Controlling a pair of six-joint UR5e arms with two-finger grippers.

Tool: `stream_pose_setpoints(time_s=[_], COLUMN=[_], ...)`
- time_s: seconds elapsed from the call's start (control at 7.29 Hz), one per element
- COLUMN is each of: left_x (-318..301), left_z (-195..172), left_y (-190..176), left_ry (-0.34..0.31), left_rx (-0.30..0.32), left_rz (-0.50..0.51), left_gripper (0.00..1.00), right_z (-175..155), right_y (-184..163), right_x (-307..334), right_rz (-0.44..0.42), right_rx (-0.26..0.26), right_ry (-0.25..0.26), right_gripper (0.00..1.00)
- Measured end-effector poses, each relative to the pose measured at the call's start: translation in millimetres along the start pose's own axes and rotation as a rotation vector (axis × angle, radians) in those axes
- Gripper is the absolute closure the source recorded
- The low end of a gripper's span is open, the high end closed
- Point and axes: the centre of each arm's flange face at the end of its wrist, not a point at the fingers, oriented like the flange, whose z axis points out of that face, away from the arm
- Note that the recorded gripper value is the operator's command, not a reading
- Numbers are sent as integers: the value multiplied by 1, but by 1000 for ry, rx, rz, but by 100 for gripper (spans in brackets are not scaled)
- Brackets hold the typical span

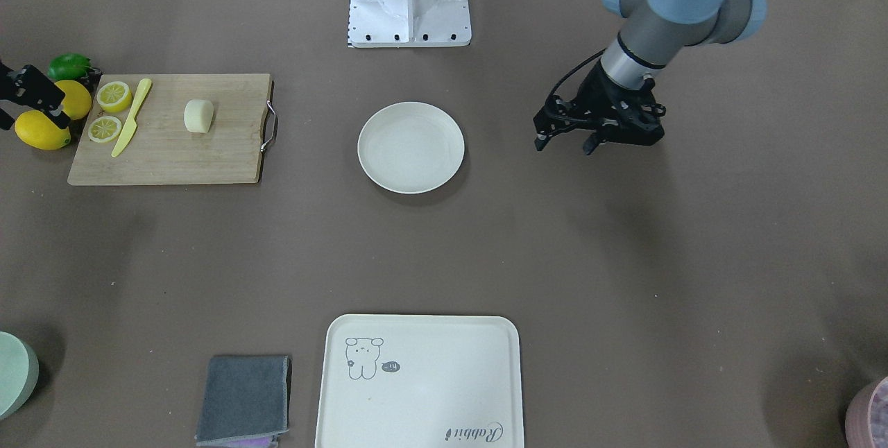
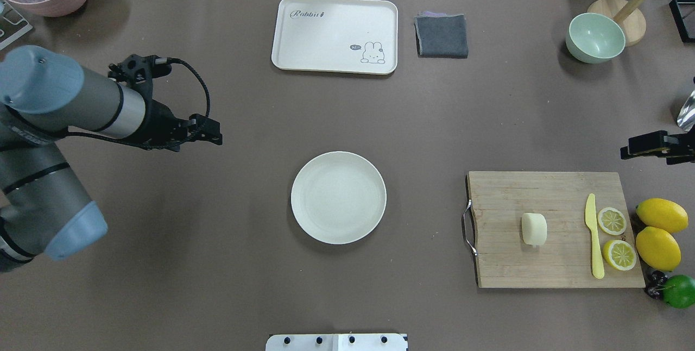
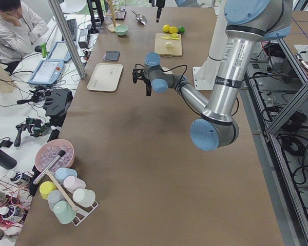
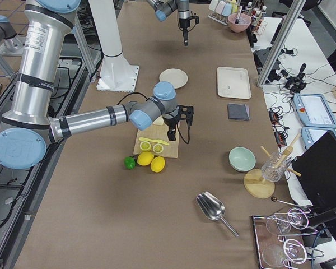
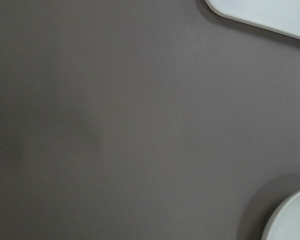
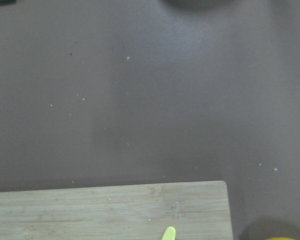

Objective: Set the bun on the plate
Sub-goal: 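Release the plate and withdraw the left gripper while the right gripper reaches toward the bun, then lower the right gripper over the cream bun and grasp it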

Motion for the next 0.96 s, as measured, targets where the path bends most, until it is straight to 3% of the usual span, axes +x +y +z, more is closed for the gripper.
stream_pose_setpoints(time_s=[0.41,0.69,0.82,0.96], left_x=[-124,-163,-167,-169], left_z=[-52,-67,-69,-70], left_y=[-40,-50,-50,-51], left_ry=[-75,-100,-104,-105], left_rx=[3,10,12,13], left_rz=[147,180,184,185], left_gripper=[2,2,2,2], right_z=[39,72,85,98], right_y=[45,84,101,113], right_x=[-58,-106,-126,-139], right_rz=[14,50,65,64], right_rx=[-2,15,21,26], right_ry=[42,52,47,49], right_gripper=[1,3,6,18])
